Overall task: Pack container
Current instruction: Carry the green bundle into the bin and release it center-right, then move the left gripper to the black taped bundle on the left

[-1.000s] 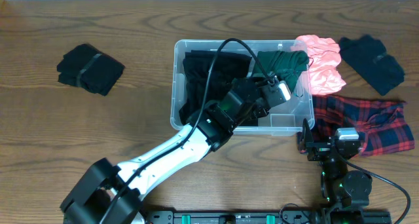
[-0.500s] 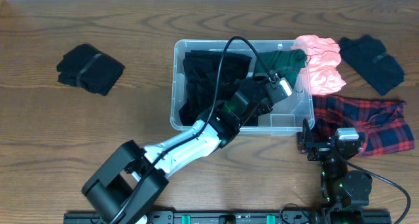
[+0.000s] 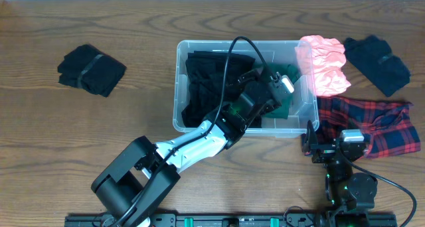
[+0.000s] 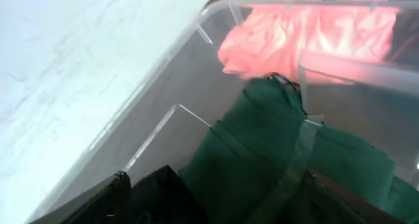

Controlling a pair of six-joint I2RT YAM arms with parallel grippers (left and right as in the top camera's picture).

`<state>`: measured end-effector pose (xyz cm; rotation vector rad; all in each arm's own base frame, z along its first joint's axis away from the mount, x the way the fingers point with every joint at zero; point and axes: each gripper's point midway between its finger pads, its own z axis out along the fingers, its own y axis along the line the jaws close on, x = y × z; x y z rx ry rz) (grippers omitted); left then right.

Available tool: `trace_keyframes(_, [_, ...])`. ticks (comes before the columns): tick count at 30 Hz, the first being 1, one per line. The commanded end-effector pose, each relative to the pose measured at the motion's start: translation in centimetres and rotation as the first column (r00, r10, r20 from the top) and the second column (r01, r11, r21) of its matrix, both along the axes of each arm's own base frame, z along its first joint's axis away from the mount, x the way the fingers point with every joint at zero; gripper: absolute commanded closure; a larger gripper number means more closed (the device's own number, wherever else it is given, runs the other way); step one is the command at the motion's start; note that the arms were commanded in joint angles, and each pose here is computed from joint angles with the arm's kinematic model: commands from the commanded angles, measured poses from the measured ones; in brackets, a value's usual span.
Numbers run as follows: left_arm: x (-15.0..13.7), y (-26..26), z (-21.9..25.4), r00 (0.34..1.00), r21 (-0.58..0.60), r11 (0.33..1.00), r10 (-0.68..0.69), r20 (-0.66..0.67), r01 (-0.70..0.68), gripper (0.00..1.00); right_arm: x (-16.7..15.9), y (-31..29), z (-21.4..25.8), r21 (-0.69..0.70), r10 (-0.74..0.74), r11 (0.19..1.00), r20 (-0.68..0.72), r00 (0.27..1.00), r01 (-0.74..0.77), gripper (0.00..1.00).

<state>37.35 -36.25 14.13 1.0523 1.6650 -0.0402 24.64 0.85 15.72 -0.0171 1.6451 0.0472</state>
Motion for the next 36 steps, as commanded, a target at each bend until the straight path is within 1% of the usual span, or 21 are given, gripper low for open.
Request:
trace_keyframes(1, [0.8, -0.2, 2.4, 0.999, -0.044, 0.999, 0.022, 0.048, -0.020, 0.14, 0.0, 0.0, 0.0, 0.010, -0.001, 1.000, 0.000, 1.000, 0.001, 0.01])
trace_keyframes(6, [0.7, 0.1, 4.7, 0.997, -0.079, 0.997, 0.027, 0.078, -0.020, 0.12, 0.0, 0.0, 0.0, 0.010, -0.001, 1.000, 0.000, 1.000, 0.001, 0.01])
trace_keyframes(8, [0.8, 0.7, 5.8, 0.994, -0.087, 0.995, 0.059, 0.097, -0.051, 0.12, 0.0, 0.0, 0.0, 0.010, -0.001, 1.000, 0.000, 1.000, 0.001, 0.01])
trace_keyframes(11, [1.3, 3.0, 7.9, 0.977, -0.085, 0.984, 0.165, 0.132, -0.155, 0.12, 0.0, 0.0, 0.0, 0.010, -0.001, 1.000, 0.000, 1.000, 0.001, 0.01])
trace_keyframes(13, [1.6, 5.0, 9.2, 0.955, -0.079, 0.967, 0.252, 0.155, -0.242, 0.12, 0.0, 0.0, 0.0, 0.010, -0.001, 1.000, 0.000, 1.000, 0.001, 0.01])
trace_keyframes(17, [2.2, 10.5, 11.7, 0.879, -0.058, 0.899, 0.436, 0.194, -0.433, 0.12, 0.0, 0.0, 0.0, 0.010, -0.002, 1.000, 0.000, 1.000, 0.002, 0.01])
trace_keyframes(20, [2.9, 15.4, 13.1, 0.798, -0.042, 0.822, 0.562, 0.216, -0.568, 0.12, 0.0, 0.0, 0.0, 0.010, -0.002, 1.000, 0.000, 1.000, 0.002, 0.01])
trace_keyframes(26, [4.3, 25.0, 14.4, 0.635, -0.037, 0.656, 0.742, 0.217, -0.754, 0.12, 0.0, 0.0, 0.0, 0.010, -0.001, 1.000, 0.000, 1.000, 0.001, 0.01])
trace_keyframes(28, [4.7, 28.6, 14.5, 0.552, -0.108, 0.570, 0.818, 0.162, -0.814, 0.12, 0.0, 0.0, 0.0, 0.010, -0.001, 1.000, 0.000, 1.000, 0.001, 0.01])
trace_keyframes(30, [5.0, 32.5, 14.0, 0.450, -0.184, 0.457, 0.889, 0.081, -0.870, 0.12, 0.0, 0.0, 0.0, 0.010, -0.002, 1.000, 0.000, 1.000, 0.002, 0.01])
trace_keyframes(31, [5.0, 34.1, 13.5, 0.411, -0.205, 0.411, 0.911, 0.041, -0.889, 0.12, 0.0, 0.0, 0.0, 0.010, -0.001, 1.000, 0.000, 1.000, 0.001, 0.01])
trace_keyframes(34, [5.2, 38.2, 10.6, 0.340, -0.220, 0.309, 0.933, -0.120, -0.925, 0.14, 0.0, 0.0, 0.0, 0.010, -0.002, 1.000, 0.000, 1.000, 0.002, 0.01])
trace_keyframes(36, [5.2, 40.1, 8.5, 0.314, -0.212, 0.268, 0.921, -0.231, -0.940, 0.16, 0.0, 0.0, 0.0, 0.010, -0.001, 1.000, 0.000, 1.000, 0.001, 0.01])
